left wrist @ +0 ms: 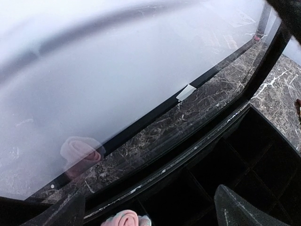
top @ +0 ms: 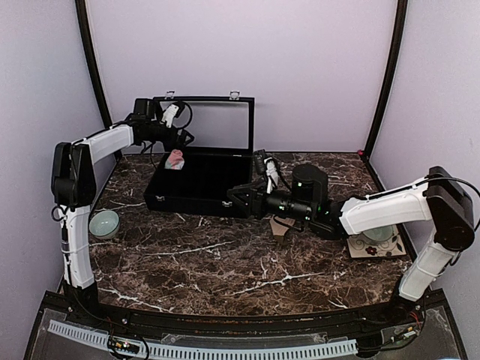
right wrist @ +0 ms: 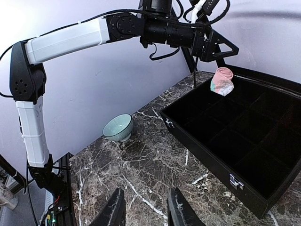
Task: Roll the socks
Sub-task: Pick up the sock from the center of the board, then place the sock at the center of the board, then pick up the sock from the center of the board.
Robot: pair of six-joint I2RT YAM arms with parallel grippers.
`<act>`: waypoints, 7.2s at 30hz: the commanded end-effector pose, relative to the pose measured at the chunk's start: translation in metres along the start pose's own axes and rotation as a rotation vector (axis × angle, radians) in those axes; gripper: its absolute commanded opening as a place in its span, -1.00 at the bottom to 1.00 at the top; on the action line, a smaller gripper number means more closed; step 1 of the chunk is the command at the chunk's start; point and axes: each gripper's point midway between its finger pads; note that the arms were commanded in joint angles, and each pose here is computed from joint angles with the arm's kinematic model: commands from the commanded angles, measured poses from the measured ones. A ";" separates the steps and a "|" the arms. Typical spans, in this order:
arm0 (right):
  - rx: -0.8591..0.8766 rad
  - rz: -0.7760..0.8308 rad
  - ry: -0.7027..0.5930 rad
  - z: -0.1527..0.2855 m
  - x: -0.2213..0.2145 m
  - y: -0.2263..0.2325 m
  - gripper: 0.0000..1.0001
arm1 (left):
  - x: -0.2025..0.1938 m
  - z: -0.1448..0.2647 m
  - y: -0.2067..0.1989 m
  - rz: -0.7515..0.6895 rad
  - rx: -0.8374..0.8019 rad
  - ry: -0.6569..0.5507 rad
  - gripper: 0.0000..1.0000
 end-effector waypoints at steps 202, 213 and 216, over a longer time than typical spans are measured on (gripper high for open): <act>-0.269 0.433 0.286 0.131 -0.132 -0.019 -0.20 | -0.165 0.132 -0.461 -0.934 -1.093 0.249 -0.09; -0.200 0.605 0.400 0.113 -0.174 0.007 -0.34 | -0.177 0.130 -0.466 -0.871 -1.135 0.306 -1.00; -0.177 0.640 0.416 0.111 -0.185 0.014 -0.23 | -0.179 0.133 -0.465 -0.825 -1.176 0.326 -1.00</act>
Point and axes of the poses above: each gripper's point midway between its finger pads, its own z axis back along the fingers, its own y axis along the line the jaws close on, x = y × z, and after that the axes turned 11 degrees about -z, right-handed
